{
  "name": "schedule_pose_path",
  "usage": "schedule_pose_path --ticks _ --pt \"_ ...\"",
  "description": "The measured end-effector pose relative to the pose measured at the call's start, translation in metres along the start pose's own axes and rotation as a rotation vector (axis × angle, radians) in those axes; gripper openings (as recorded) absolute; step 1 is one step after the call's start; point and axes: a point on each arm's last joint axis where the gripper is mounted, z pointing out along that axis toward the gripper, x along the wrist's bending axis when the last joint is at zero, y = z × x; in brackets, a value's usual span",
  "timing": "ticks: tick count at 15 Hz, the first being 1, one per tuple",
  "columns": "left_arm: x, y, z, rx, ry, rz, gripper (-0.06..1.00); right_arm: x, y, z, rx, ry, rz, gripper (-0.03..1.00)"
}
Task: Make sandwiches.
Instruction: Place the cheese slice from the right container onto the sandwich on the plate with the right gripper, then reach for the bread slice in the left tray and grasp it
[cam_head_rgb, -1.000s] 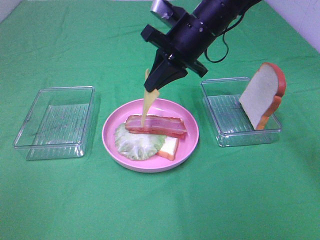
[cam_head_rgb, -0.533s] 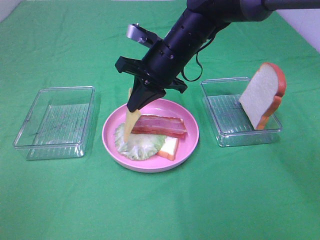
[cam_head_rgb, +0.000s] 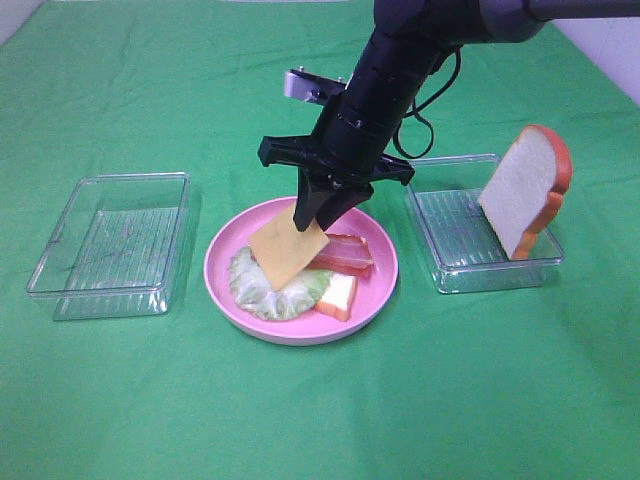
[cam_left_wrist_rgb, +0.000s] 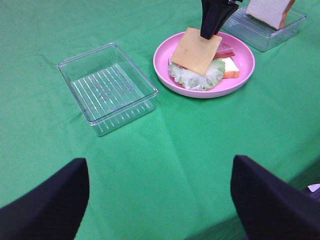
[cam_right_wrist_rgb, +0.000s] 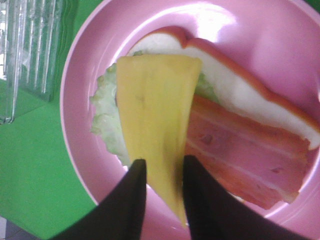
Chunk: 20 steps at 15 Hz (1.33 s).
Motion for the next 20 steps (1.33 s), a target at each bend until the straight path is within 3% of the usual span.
schedule_pose_path --ticks 1,4,8,12,16,17,18,20 --pt "0.000 0.000 0.000 0.000 0.000 0.000 0.74 -0.002 0.000 0.000 0.000 -0.026 0.000 0.45" --pt "0.000 0.000 0.000 0.000 0.000 0.000 0.74 -0.008 0.000 -0.001 -0.001 -0.088 0.013 0.65" --pt "0.000 0.000 0.000 0.000 0.000 0.000 0.74 -0.006 0.000 -0.039 -0.080 -0.208 -0.045 0.69" --pt "0.000 0.000 0.000 0.000 0.000 0.000 0.74 -0.006 -0.007 -0.100 -0.161 -0.257 -0.060 0.69" --pt "0.000 0.000 0.000 0.000 0.000 0.000 0.74 -0.043 -0.018 -0.170 -0.241 -0.345 0.021 0.69" --pt "0.000 0.000 0.000 0.000 0.000 0.000 0.74 -0.055 -0.021 -0.180 -0.247 -0.359 0.053 0.69" --pt "0.000 0.000 0.000 0.000 0.000 0.000 0.74 -0.082 -0.026 -0.193 -0.232 -0.385 0.127 0.69" --pt "0.000 0.000 0.000 0.000 0.000 0.000 0.74 -0.100 -0.027 -0.198 -0.230 -0.394 0.168 0.69"
